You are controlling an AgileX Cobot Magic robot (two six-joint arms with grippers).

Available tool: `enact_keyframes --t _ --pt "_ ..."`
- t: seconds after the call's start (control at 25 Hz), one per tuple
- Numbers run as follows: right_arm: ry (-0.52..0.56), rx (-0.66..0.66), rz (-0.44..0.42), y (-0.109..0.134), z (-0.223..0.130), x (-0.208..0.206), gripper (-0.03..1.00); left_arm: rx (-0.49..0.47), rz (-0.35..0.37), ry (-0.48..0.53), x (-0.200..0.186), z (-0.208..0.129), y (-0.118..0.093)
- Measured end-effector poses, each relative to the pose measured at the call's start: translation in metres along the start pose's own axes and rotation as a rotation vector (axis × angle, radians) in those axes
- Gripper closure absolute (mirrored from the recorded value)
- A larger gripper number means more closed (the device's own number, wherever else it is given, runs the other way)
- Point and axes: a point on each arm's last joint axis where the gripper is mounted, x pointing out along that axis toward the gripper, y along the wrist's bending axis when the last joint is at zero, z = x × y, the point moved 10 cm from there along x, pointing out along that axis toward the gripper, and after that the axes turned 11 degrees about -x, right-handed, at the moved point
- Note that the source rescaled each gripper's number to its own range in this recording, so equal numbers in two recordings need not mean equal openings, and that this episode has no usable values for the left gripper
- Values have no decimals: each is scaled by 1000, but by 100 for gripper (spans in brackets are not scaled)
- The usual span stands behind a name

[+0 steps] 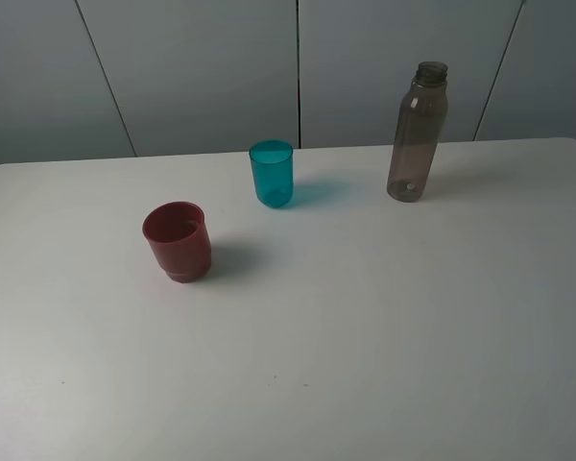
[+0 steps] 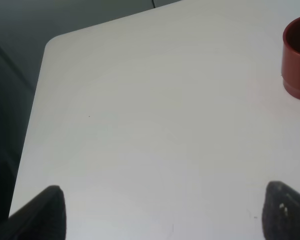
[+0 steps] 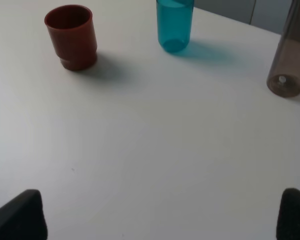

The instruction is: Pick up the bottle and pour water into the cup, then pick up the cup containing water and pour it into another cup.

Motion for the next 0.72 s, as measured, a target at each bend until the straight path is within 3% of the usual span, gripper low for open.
enact_keyframes --t 0.32,0.72 --pt "-3 75 -77 -11 -1 -2 -3 0 0 0 0 0 0" --pt "42 248 -393 -39 -9 -7 -3 0 0 0 0 0 0"
